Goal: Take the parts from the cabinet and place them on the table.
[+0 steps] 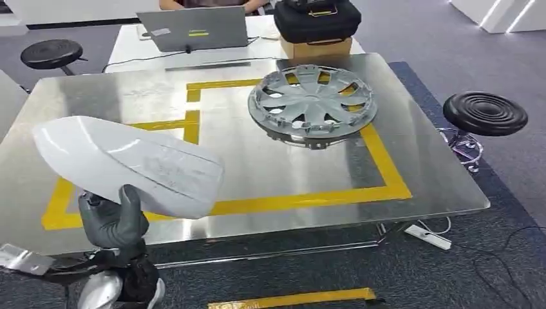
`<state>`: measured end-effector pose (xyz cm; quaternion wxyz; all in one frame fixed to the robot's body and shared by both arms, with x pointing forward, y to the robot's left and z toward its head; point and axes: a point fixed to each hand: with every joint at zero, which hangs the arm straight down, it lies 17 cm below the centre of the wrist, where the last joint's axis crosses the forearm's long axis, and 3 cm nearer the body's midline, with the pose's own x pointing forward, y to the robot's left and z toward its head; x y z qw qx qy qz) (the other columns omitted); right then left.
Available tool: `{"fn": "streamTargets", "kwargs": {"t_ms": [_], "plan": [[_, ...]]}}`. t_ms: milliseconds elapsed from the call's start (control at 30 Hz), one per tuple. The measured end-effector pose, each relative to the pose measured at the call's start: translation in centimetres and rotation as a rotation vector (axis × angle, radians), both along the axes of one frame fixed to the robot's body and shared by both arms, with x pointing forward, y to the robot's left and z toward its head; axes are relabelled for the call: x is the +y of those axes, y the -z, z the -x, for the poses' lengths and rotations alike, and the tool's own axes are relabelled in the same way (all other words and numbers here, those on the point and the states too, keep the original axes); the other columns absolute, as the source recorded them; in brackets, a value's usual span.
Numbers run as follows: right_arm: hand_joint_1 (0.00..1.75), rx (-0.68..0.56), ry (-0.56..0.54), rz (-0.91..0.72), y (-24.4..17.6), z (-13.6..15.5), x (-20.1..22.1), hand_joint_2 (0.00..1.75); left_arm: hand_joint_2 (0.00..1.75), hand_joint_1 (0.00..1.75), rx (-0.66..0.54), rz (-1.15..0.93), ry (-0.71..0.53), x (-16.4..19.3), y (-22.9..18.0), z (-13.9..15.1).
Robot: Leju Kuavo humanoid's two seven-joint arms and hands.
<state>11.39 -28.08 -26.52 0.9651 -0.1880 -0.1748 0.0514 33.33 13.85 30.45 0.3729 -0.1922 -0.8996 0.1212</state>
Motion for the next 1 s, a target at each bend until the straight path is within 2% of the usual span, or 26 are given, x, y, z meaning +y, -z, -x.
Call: {"fn": "streamTargets", "kwargs": {"t_ms": [100, 167, 300, 467, 767, 833, 900, 1000], "plan": [[0.00, 0.001, 0.005, 0.002, 0.0, 0.1, -0.1, 1.75, 1.75, 1.75, 0.120, -0.024, 0.002, -0.6, 2.7, -2.1], [0.00, 0.002, 0.004, 0.002, 0.0, 0.1, -0.1, 1.75, 1.75, 1.75, 0.146, -0.054, -0.015, -1.1, 3.6, -2.8], [0.00, 0.000, -0.002, 0.000, 0.0, 0.0, 0.1, 1.75, 1.75, 1.75, 0.137, -0.098, -0.017, -2.3, 3.6, -3.7], [0.00, -0.001, -0.013, -0.005, 0.0, -0.1, 0.3, 1.75, 1.75, 1.75, 0.111, -0.264, -0.057, -4.3, 3.9, -4.5], [0.00, -0.001, -0.031, -0.010, 0.0, -0.2, 0.5, 1.75, 1.75, 1.75, 0.099, -0.395, -0.122, -5.1, 4.2, -5.8], [0.00, -0.013, -0.081, -0.017, -0.1, -1.1, 1.0, 1.75, 1.75, 1.75, 0.050, -0.586, -0.257, -5.7, 3.5, -9.1], [0.00, -0.018, -0.098, -0.021, -0.2, -1.4, 1.2, 1.75, 1.75, 1.75, 0.010, -0.662, -0.352, -5.6, 2.3, -10.4], [0.00, -0.014, -0.123, -0.025, -0.1, -1.4, 1.4, 1.75, 1.75, 1.75, -0.094, -0.833, -0.567, -5.7, 0.0, -11.5]]}}
